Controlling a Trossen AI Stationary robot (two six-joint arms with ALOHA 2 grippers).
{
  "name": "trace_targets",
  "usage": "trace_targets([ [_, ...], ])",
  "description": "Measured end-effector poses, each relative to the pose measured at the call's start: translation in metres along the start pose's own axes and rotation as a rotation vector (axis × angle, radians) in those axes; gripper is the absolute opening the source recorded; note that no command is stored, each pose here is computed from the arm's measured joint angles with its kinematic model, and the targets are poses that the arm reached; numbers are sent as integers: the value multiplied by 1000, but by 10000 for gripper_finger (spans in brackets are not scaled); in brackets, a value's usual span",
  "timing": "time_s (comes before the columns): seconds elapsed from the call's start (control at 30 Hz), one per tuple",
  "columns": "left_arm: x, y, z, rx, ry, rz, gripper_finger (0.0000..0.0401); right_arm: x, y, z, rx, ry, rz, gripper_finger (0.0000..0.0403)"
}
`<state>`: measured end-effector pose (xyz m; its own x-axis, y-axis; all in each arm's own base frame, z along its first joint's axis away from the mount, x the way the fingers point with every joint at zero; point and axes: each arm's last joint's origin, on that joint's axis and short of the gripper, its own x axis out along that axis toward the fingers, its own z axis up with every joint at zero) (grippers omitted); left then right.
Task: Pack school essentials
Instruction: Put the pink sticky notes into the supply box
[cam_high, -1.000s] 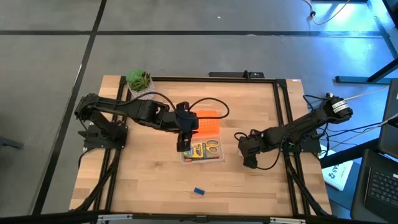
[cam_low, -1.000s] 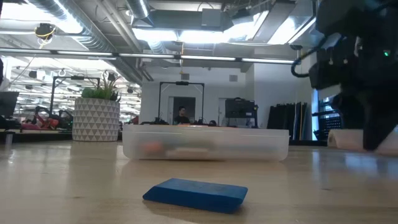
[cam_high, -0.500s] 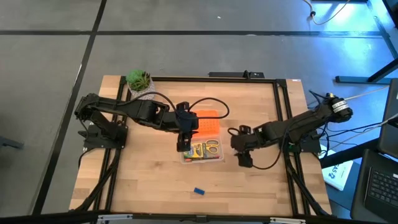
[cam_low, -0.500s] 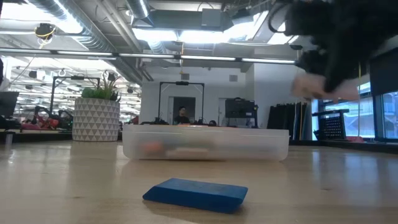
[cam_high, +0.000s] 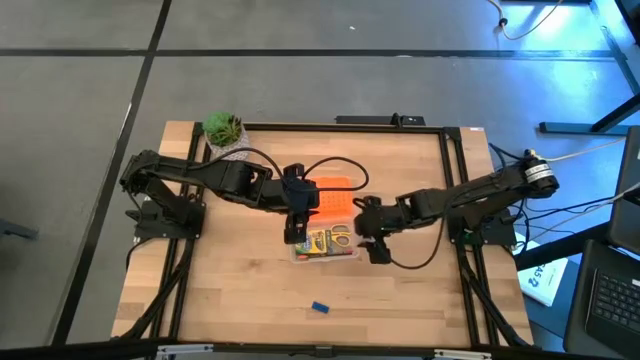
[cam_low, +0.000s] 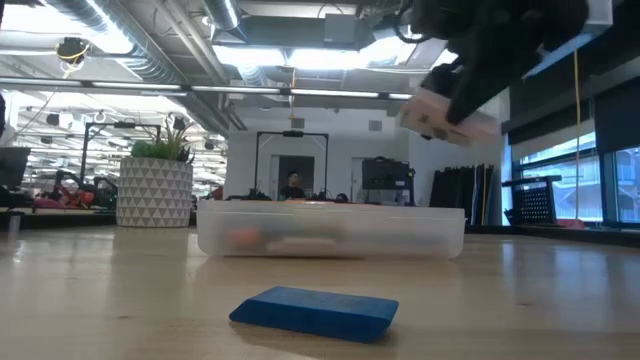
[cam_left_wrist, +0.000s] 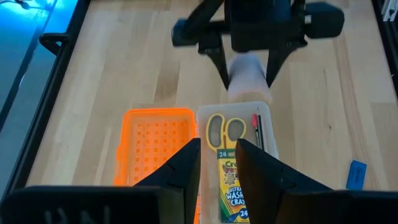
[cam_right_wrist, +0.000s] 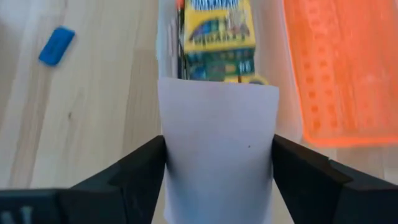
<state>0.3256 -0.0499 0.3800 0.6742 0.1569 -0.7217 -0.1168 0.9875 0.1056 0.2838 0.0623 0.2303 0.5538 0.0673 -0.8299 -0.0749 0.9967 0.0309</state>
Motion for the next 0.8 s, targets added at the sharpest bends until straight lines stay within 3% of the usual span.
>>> trace_targets([
  [0.23,0,0,0,0,0,0,94,17,-4,13,-18,-94,53,274],
  [0.8,0,0,0,-2,1,0,94,68,-8,3,-114,27,35,274],
])
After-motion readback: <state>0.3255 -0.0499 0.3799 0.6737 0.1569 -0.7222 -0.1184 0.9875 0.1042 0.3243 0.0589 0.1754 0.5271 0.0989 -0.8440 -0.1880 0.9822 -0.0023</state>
